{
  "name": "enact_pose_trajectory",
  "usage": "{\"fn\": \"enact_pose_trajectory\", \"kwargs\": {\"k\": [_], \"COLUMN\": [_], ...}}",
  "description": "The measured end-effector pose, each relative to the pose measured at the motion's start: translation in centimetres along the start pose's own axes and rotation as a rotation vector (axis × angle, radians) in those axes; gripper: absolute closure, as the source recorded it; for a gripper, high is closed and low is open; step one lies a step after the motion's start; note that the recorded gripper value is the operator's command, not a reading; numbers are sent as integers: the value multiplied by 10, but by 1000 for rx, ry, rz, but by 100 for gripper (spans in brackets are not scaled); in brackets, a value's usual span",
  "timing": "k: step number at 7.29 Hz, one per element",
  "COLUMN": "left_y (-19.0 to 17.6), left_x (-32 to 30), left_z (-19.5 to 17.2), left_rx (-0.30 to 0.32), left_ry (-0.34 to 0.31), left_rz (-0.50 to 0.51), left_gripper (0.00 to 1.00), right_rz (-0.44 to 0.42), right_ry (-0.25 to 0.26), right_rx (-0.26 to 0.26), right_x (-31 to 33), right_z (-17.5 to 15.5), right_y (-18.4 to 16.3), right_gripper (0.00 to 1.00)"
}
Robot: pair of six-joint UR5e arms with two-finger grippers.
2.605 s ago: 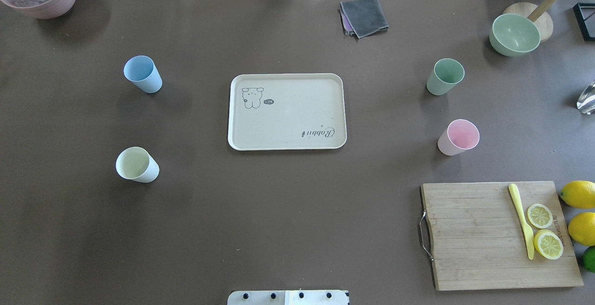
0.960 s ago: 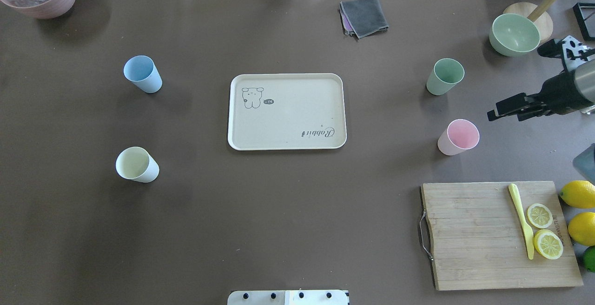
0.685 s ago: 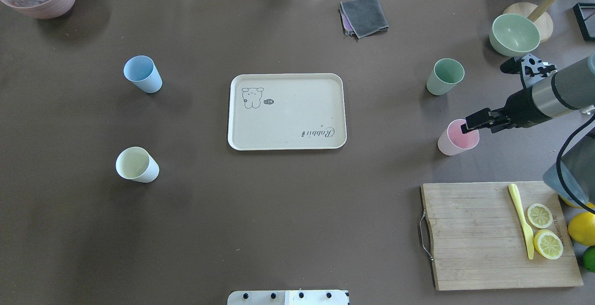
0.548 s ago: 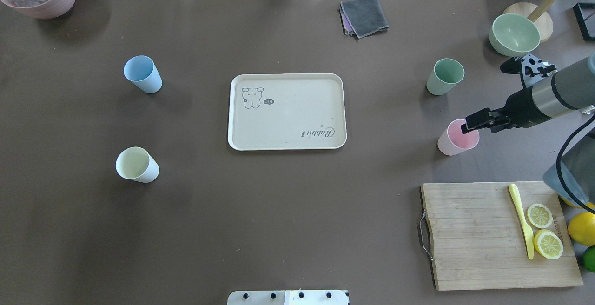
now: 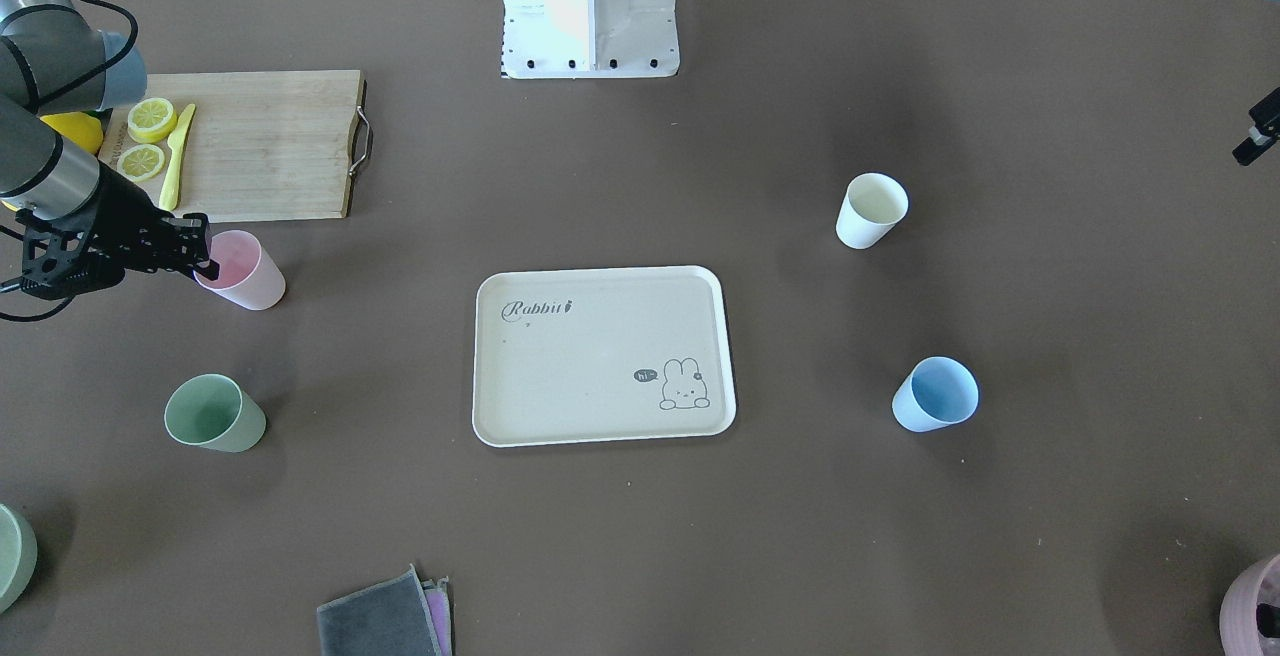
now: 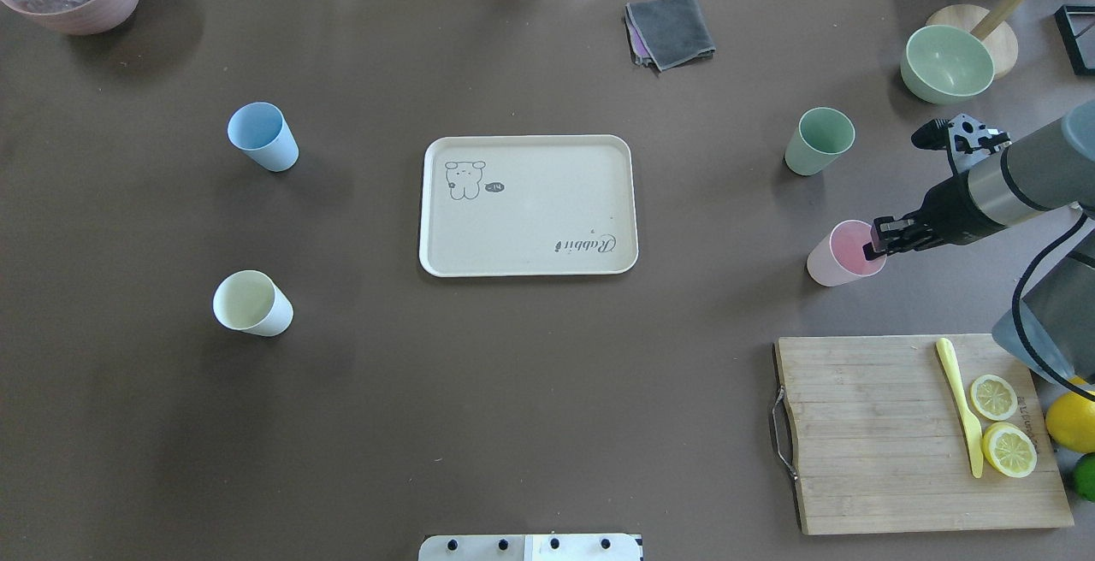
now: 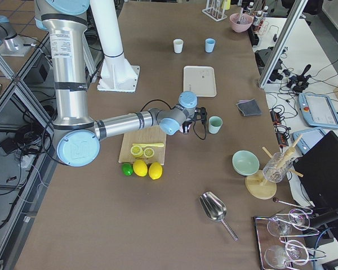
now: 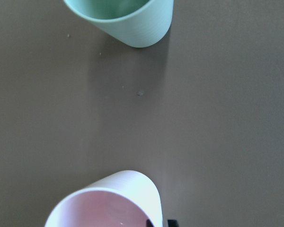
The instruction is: Place all cups on tray
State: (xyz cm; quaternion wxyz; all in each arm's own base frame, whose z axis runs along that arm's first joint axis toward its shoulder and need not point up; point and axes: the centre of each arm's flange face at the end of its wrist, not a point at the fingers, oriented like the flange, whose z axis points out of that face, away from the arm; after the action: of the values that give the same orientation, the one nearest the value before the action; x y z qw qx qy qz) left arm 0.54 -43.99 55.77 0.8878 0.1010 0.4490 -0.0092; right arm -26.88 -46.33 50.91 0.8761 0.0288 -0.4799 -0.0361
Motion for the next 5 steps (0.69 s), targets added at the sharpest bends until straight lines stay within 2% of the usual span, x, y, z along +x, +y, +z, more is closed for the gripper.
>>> {"fn": "enact_pose_trajectory", "kwargs": {"k": [2,5], "left_y": [-15,2], "left_x": [48,140], "left_z": [29,93], "left_rx": [-6,-6], "left_ry": [-29,3], "left_rz": [-43,-84], "left_gripper": [3,4], "right_rz": [-5,30], "right_ry": [-34,-51], "right_rx": [-5,17], "right_x": [-17,-76], "right_z": [-9,-48], "right_y": [-12,-74], "right_gripper": [100,100]}}
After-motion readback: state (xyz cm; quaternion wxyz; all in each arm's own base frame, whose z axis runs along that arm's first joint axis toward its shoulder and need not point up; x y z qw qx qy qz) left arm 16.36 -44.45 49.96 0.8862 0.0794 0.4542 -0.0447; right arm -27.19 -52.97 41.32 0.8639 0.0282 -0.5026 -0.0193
